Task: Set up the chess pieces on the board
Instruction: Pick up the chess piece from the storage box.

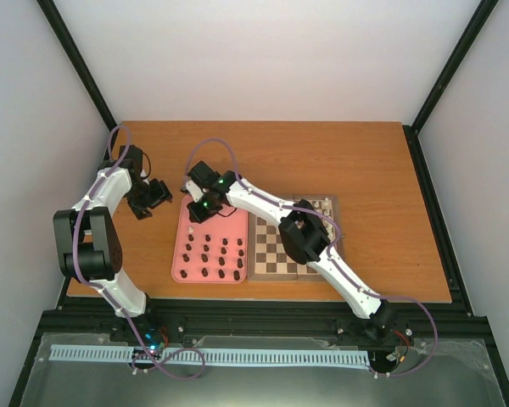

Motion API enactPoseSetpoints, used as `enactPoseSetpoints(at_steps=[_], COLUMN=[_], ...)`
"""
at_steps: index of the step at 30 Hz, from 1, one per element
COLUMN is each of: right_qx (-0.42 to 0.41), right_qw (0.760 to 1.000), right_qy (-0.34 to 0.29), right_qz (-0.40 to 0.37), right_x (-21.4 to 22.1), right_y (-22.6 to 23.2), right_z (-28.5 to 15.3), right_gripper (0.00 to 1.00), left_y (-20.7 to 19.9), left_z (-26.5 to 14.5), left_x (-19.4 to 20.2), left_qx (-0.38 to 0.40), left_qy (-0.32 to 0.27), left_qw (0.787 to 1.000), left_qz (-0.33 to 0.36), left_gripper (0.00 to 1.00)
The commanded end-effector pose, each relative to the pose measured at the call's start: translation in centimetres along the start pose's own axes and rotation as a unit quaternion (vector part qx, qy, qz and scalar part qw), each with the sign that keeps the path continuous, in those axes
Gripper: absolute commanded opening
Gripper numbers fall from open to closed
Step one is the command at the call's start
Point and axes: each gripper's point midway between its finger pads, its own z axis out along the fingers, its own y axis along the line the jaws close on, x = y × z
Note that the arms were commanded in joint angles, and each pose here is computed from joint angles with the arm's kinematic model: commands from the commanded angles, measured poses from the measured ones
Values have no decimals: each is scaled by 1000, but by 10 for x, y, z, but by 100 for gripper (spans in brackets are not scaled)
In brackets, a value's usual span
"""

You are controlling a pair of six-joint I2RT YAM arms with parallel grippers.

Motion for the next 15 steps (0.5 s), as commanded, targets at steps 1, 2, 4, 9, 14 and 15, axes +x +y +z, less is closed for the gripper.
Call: enactPoseSetpoints(at_steps=[1,2,4,9,14,15], right_qx=[13,15,22,41,75,83], right_qw=[1000,1000,1000,997,990,988], right_qy=[-8,-9,-14,-63,-122,-124], right_qz=[2,2,1,-7,17,28], right_x=[-5,-6,-10,-40,-60,-55], right_y=[-6,-6,-8,-5,-20,-26], right_z=[-1,-3,-9,-58,-135,-149], right_gripper=[7,3,3,3,3,3], left_y=[-5,-5,-5,-6,-8,-8], left_z=[-9,-9,-9,-10,-13,-13], left_x=[-3,-3,-3,-4,-5,-6], left_qx=[17,17,17,19,20,21], left_qy=[-15,-15,-14,-16,-18,-19], left_qw=[1000,1000,1000,1000,1000,1000], left_qz=[-1,-1,-1,2,6,7], left_gripper=[85,85,85,85,85,85])
